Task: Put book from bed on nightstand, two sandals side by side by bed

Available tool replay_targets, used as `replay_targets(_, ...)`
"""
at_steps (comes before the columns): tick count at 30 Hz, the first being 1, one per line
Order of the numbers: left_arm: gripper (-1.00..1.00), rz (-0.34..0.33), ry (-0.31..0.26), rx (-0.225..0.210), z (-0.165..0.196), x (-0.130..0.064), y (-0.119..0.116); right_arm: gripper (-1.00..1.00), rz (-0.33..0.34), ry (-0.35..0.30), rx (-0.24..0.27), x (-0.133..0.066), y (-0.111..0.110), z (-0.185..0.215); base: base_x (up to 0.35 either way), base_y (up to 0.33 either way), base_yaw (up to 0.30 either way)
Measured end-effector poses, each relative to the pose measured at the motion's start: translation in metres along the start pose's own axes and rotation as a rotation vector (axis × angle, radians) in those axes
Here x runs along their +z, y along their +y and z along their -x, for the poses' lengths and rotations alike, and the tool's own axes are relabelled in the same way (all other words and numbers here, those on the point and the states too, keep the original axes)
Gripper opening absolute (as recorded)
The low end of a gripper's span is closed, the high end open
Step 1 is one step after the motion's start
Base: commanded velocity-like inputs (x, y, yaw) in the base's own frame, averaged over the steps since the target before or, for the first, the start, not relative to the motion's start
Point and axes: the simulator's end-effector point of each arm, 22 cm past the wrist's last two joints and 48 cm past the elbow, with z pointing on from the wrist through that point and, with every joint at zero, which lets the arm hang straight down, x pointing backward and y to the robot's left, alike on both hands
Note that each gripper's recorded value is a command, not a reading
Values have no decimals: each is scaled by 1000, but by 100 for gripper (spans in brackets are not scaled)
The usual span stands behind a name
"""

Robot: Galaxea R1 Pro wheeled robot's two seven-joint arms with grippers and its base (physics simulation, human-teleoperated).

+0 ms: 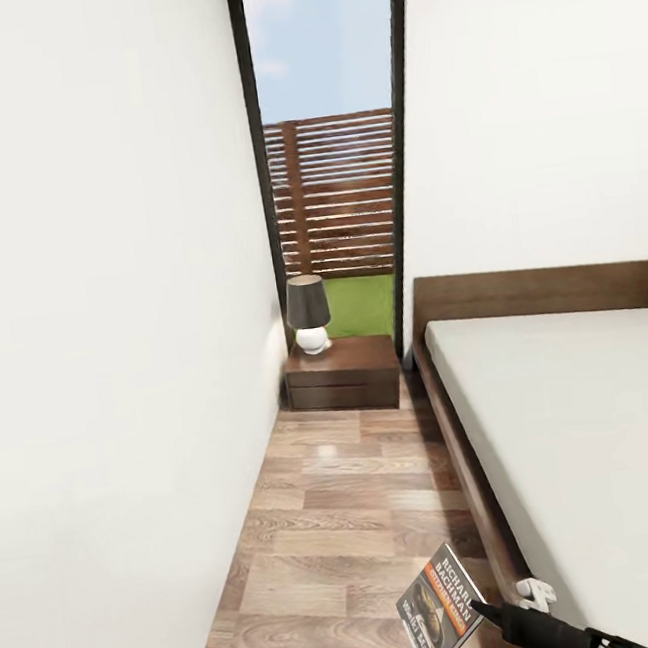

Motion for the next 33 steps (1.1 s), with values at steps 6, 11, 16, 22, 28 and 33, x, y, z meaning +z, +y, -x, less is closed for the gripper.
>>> replay_targets(6, 100, 0, 0, 0, 0, 0, 0, -100, 0, 1, 0, 0, 0, 0, 0, 0, -206)
replay_targets(11, 100, 0, 0, 0, 0, 0, 0, -100, 0, 1, 0, 0, 0, -1, 0, 0, -204)
replay_targets(16, 100, 0, 0, -1, 0, 0, 0, -100, 0, 1, 0, 0, 0, 0, 3, 0, -203)
replay_targets(22, 100, 1, -1, -1, 0, 0, 0, -100, 1, 1, 0, 0, 0, 0, 196, 96, -112)
replay_targets(28, 100, 1, -1, -1, 0, 0, 0, -100, 1, 2, -1, 0, 1, 0, 267, 142, -8)
replay_targets(33, 100, 1, -1, -1, 0, 0, 0, -100, 1, 3, -2, 0, 1, -1, 269, 130, -1)
